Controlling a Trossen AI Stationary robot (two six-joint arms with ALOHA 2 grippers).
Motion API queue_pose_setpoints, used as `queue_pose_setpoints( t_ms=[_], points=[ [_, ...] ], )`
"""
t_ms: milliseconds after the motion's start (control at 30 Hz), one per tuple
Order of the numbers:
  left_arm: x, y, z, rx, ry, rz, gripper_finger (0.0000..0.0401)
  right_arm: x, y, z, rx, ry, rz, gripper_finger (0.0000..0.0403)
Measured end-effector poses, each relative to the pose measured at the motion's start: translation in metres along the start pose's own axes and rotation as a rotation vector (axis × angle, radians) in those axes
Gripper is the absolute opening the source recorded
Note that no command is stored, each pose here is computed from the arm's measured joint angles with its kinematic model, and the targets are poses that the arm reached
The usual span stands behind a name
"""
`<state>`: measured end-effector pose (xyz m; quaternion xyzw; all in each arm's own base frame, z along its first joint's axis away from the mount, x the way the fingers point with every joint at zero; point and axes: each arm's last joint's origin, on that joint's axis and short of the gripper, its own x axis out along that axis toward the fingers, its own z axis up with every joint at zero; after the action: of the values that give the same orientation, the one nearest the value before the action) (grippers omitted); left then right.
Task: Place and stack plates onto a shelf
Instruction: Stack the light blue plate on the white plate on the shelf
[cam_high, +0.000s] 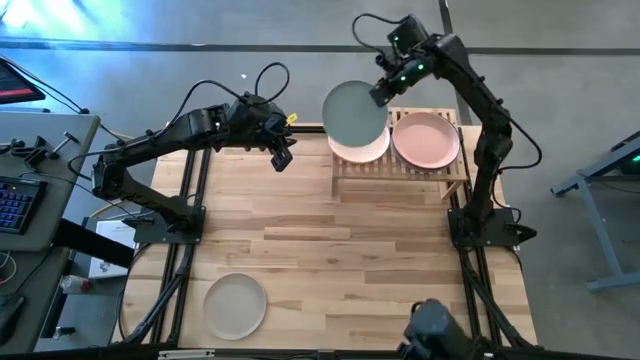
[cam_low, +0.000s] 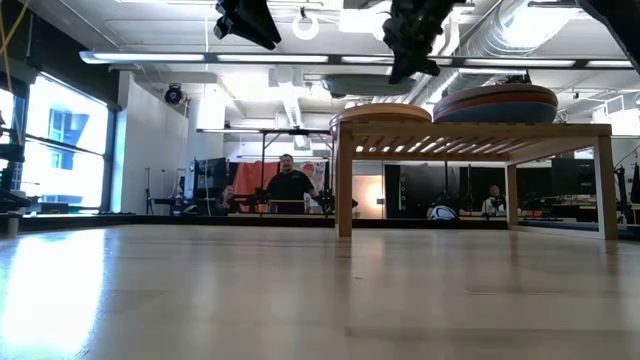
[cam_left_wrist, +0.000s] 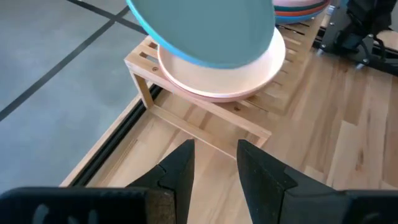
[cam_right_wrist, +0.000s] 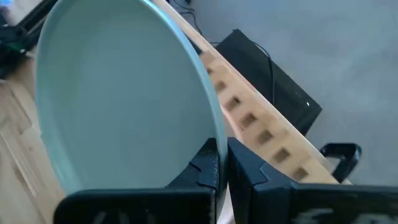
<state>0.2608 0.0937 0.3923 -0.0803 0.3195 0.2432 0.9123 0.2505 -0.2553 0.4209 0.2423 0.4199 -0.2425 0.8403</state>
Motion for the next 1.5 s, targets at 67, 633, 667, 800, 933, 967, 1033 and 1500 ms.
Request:
queue_pose_setpoints(
  t_ms=[67,633,667,800,933,967,1033,1500],
  points=[
    [0.000,0.000,0.000,-0.001,-0.003,0.014,0.0108,0.001,-0.013,-0.002,0.015,0.011,0.010,0.0000],
    [0.002,0.015,0.002,-0.106,-0.013,0.088,0.0108,0.031,-0.038,-0.019,0.011,0.155,0.079,0.0000],
    [0.002,0.015,0.002,-0.112,-0.014,0.088,0.0108,0.032,-0.037,-0.019,0.007,0.157,0.075,0.0000],
    [0.002,0.015,0.002,-0.128,-0.014,0.088,0.0108,0.033,-0.031,-0.019,-0.008,0.159,0.081,0.0000],
    [0.002,0.015,0.002,-0.130,-0.014,0.088,0.0108,0.035,-0.027,-0.018,-0.023,0.158,0.074,0.0000],
    [0.002,0.015,0.002,-0.130,-0.014,0.088,0.0108,0.035,-0.026,-0.018,-0.025,0.158,0.068,0.0000],
    [0.002,0.015,0.002,-0.130,-0.014,0.088,0.0108,0.035,-0.027,-0.018,-0.026,0.160,0.055,0.0000],
    [0.002,0.015,0.002,-0.132,-0.014,0.088,0.0108,0.036,-0.024,-0.018,-0.035,0.164,0.041,0.0000]
  ],
)
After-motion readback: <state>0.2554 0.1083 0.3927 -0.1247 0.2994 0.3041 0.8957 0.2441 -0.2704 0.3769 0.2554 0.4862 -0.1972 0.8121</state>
